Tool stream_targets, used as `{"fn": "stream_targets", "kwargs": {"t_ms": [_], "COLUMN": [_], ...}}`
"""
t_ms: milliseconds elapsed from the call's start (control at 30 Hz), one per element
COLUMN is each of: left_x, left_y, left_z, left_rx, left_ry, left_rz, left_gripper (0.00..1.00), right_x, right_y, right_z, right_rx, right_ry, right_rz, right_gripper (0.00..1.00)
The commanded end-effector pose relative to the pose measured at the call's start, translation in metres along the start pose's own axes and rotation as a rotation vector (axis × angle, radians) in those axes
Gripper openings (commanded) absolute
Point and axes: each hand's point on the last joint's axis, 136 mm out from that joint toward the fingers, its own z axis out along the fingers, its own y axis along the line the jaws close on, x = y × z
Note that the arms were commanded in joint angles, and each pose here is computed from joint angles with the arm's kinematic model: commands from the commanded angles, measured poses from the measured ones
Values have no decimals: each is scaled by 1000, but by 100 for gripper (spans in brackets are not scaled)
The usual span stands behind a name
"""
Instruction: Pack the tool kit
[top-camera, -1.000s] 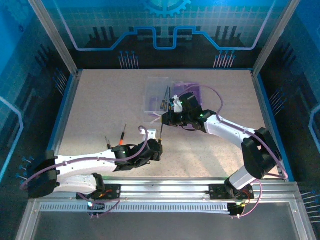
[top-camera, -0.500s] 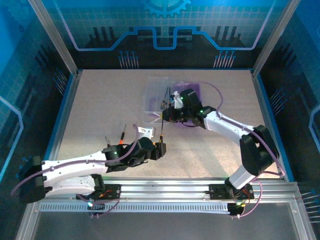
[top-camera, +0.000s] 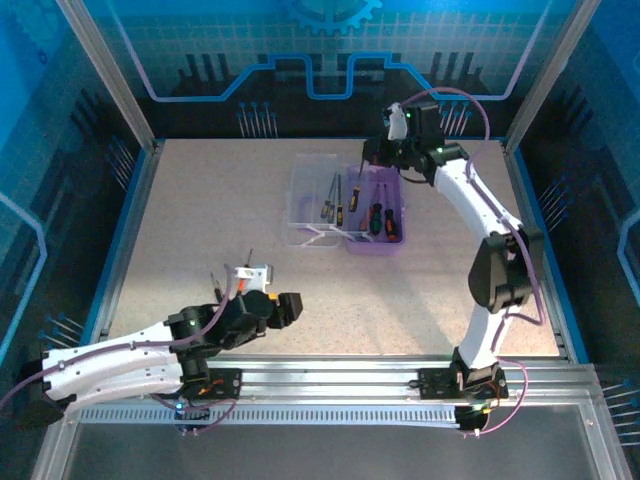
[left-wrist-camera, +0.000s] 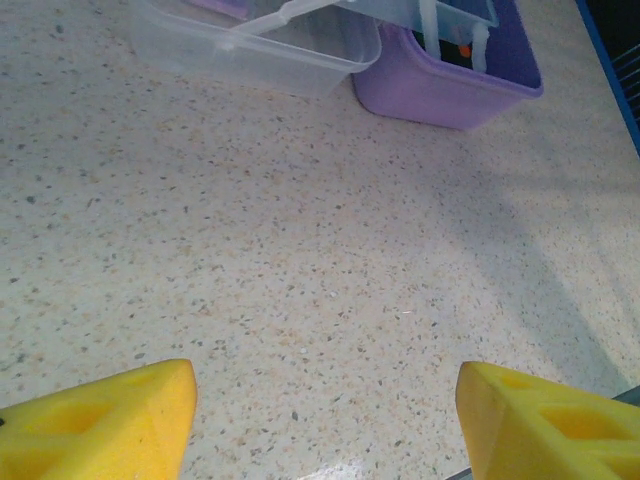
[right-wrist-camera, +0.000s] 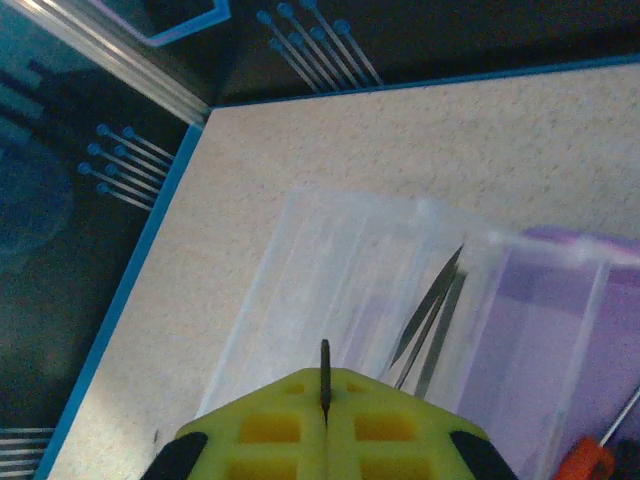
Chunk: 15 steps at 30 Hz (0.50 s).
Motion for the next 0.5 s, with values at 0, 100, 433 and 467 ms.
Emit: {"fn": "stream_targets", "kwargs": {"t_ms": [0, 100, 433, 467], "left_x": [-2, -2, 1, 0], "left_y": [20, 25, 31, 31], "left_z": [-5, -8, -7, -7], "left_rx": [-67, -80, -102, -102], "left_ry": [-21, -28, -22, -27], "left_rz": [-21, -28, -38, -40], "left_gripper": [70, 70, 70, 70], "right_x": [20, 24, 58, 60], "right_y": [-30, -39, -55, -56], "right_z": [23, 43, 79, 80], "right_rx": [58, 51, 10, 10], "right_ry": [128, 161, 255, 259], "right_rz": [12, 37, 106, 108], "right_gripper": [0, 0, 0, 0]}}
